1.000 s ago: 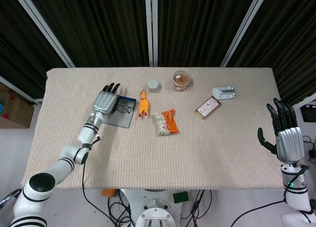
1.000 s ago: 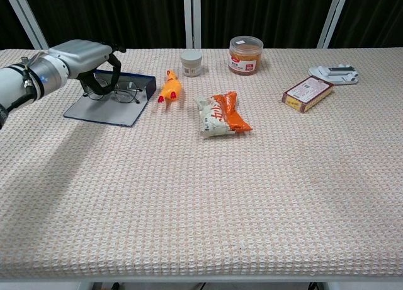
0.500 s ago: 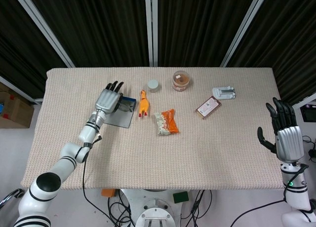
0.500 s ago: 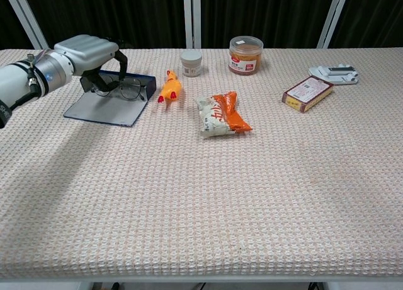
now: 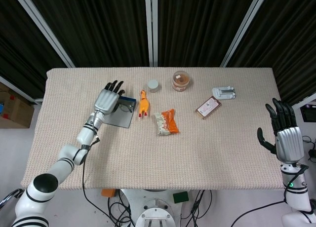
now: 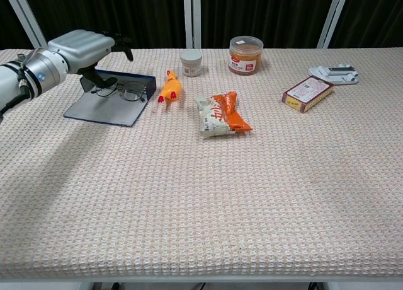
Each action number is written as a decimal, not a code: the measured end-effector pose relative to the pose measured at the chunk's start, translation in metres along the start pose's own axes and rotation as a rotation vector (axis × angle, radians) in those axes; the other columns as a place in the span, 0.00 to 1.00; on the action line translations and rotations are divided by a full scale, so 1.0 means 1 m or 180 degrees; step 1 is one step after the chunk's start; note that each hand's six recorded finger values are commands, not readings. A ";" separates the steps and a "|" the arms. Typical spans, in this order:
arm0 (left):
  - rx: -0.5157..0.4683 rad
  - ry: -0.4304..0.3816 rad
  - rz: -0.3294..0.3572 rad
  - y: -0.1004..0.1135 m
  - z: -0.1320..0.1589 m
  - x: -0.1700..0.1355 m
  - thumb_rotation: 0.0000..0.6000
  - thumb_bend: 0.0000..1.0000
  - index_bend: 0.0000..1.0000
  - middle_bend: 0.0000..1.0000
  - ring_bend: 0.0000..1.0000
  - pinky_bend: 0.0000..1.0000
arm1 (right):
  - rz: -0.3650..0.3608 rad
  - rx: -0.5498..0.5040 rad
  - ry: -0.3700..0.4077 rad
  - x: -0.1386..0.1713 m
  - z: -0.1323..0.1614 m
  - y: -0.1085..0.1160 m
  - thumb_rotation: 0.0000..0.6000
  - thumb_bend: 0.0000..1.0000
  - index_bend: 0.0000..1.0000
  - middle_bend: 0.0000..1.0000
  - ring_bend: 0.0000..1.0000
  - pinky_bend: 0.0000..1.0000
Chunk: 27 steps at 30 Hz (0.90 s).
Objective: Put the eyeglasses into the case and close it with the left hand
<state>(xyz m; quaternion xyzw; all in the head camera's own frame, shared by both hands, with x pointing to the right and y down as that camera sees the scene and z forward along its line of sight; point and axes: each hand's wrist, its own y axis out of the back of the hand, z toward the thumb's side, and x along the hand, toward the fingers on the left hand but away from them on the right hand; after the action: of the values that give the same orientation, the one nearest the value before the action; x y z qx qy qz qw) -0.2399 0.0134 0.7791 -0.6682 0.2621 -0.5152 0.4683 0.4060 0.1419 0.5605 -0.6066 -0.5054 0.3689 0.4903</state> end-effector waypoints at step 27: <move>-0.0038 -0.0116 -0.0190 -0.019 -0.019 -0.104 1.00 0.17 0.33 0.00 0.00 0.14 | 0.0046 -0.0001 0.0014 0.003 0.002 -0.006 1.00 0.53 0.00 0.00 0.00 0.00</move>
<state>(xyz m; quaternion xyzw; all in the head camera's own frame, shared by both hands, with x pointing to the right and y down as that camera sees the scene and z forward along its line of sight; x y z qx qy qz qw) -0.2949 0.1014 0.7511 -0.6878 0.2366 -0.5152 0.4534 0.4029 0.1449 0.5660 -0.6111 -0.5000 0.3710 0.4887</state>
